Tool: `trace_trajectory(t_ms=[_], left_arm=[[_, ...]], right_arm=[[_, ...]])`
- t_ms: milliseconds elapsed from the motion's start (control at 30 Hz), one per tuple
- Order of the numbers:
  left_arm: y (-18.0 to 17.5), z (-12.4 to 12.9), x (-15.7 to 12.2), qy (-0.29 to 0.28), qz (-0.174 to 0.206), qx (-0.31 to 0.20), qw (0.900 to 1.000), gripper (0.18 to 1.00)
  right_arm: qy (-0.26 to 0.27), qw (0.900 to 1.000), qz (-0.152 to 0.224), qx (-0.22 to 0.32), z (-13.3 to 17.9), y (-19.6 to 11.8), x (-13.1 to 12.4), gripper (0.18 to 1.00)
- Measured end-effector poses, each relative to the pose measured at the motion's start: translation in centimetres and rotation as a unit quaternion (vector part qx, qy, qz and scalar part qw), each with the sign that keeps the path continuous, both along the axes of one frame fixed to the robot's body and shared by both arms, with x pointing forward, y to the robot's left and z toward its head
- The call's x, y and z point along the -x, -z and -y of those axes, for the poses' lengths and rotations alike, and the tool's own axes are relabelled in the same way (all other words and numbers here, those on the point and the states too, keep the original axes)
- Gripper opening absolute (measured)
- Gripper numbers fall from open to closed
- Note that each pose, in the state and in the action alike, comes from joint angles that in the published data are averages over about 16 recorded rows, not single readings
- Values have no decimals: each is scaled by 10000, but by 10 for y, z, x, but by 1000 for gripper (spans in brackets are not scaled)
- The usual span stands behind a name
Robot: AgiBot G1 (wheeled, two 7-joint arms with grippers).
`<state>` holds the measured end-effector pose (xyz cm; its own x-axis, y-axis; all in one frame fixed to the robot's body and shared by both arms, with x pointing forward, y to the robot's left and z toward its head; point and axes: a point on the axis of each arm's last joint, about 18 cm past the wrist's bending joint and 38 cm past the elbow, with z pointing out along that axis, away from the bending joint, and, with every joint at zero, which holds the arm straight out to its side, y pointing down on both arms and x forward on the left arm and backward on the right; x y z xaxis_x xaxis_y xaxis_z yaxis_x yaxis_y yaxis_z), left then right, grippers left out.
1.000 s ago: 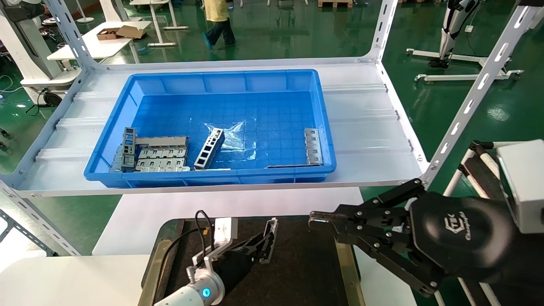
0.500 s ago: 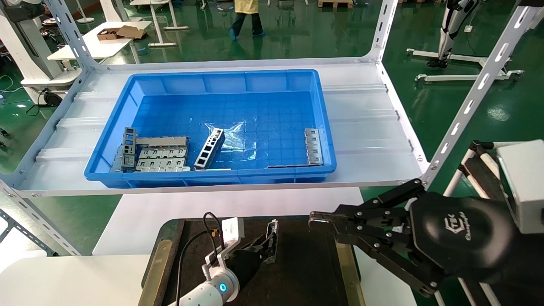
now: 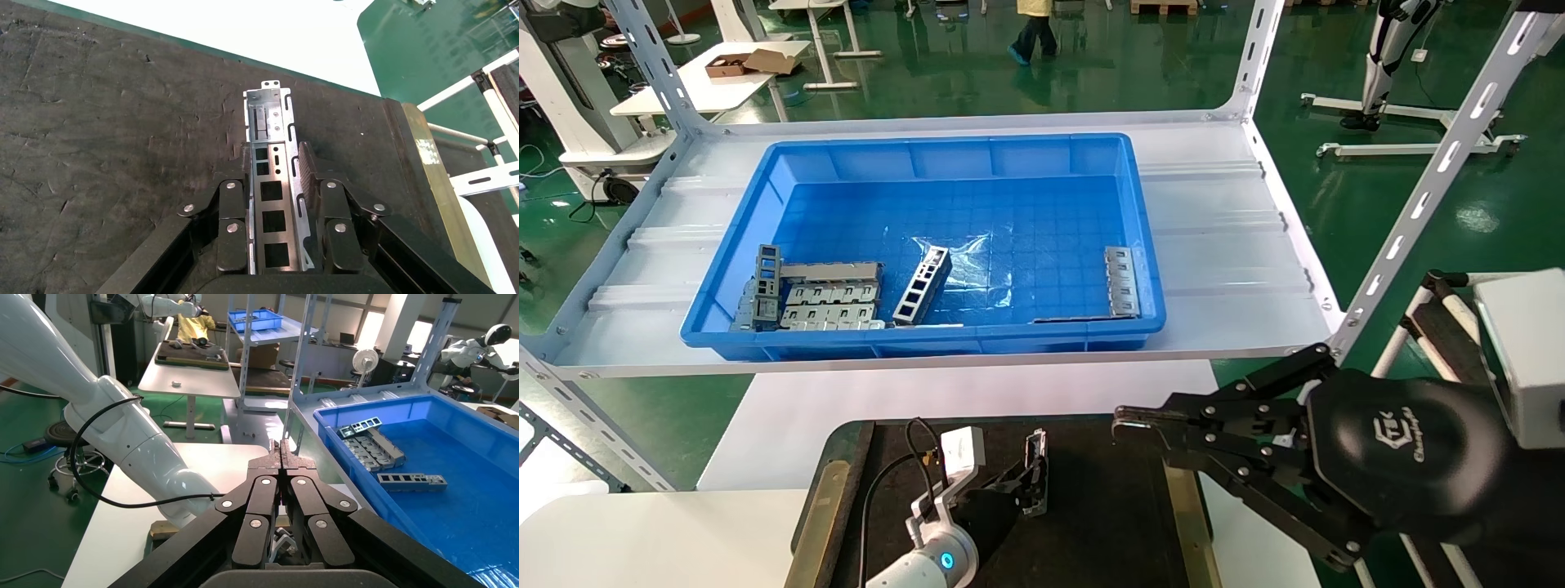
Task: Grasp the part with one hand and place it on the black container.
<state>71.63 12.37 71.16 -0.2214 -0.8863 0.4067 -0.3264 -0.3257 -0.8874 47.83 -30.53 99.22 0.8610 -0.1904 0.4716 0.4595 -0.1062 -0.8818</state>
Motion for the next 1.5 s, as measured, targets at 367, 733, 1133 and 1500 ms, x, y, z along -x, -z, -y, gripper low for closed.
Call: trace_trajectory(t_ms=[367,733,1133,1500], left_arm=[[-7,2,3,43,119,-85,9999,429],[-32,-4,21,672,584,-445,9950,607],[-69,-32,70,1950,1117,-971,9696,847],[-95,-65,112,3019,1500,-1336,9319,973]], right_arm=[[0,10000,0,0,0,0,0,254],[0,10000,0,0,0,0,0,429],[0,10000,0,0,0,0,0,708],[0,10000,0,0,0,0,0,910]])
